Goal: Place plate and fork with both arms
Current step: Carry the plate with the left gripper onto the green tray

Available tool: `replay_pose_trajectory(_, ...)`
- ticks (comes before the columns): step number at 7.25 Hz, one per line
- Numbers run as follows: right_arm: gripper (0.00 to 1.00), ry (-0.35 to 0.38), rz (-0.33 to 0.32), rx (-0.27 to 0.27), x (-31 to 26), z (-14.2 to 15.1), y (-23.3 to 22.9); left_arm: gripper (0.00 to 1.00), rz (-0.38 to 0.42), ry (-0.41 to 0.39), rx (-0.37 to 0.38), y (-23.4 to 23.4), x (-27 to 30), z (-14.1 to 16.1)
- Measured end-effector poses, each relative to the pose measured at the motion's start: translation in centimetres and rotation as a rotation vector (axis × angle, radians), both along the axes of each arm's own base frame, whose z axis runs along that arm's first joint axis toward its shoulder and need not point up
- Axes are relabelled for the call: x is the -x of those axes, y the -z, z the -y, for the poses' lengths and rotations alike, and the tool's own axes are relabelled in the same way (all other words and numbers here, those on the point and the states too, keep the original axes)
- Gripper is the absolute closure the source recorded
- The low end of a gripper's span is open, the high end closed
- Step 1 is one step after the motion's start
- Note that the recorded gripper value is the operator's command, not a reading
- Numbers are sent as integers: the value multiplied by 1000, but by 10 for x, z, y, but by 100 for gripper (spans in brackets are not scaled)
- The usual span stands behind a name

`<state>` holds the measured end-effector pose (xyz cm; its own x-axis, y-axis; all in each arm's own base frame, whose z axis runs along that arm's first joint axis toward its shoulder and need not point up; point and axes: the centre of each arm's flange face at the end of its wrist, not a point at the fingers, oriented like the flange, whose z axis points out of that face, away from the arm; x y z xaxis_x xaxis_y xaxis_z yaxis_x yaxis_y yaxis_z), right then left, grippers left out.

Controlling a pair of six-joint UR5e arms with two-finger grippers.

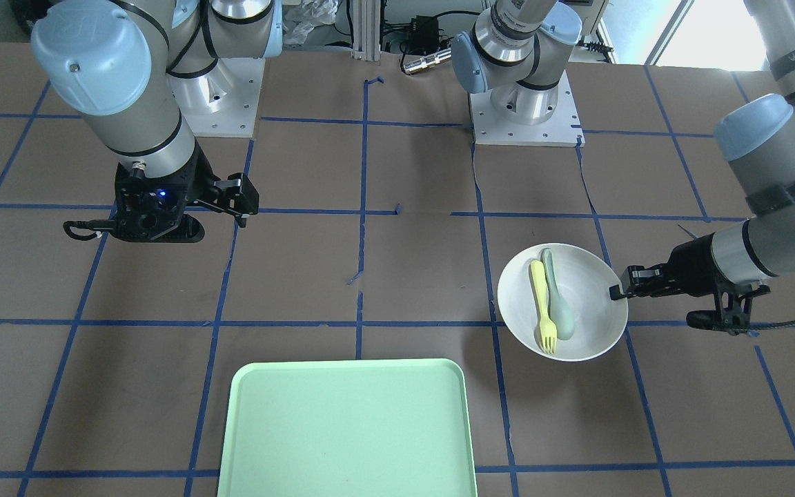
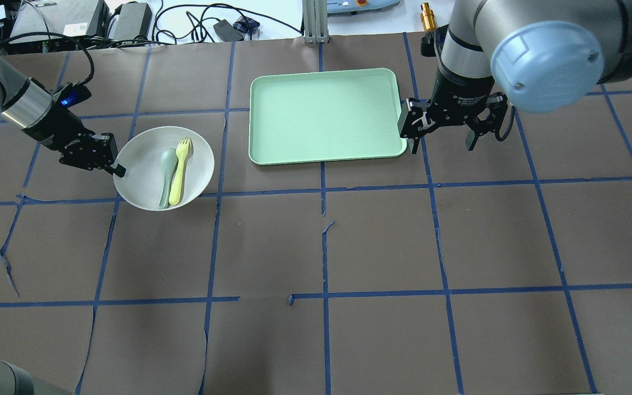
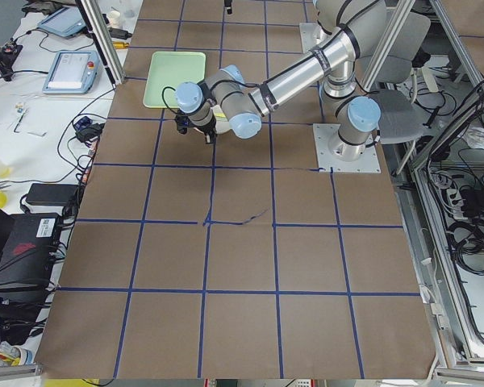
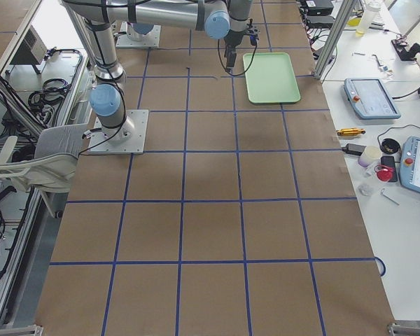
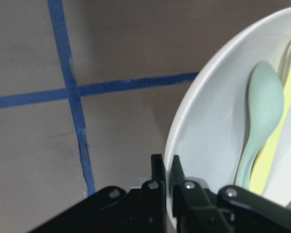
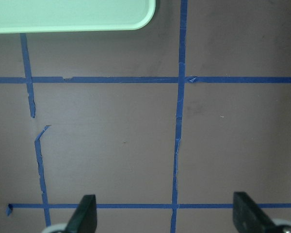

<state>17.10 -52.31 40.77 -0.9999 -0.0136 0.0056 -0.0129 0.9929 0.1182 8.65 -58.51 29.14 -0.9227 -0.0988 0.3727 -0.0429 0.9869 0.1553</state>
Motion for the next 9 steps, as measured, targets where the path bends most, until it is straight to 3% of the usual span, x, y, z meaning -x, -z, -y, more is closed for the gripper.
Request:
replay_pose_trajectory(3,0,-4,-1,-3,0,0,1,100,-41,-87,64,5,109,62)
replay_pose_trajectory(6,0,1,-4,-23,0,-4,9,100,-78,-68,83,38,210,131)
replay_pose_trajectory(9,0,-2,-4,-35,1,-6,15,100,-81,-35,98,92,262,152)
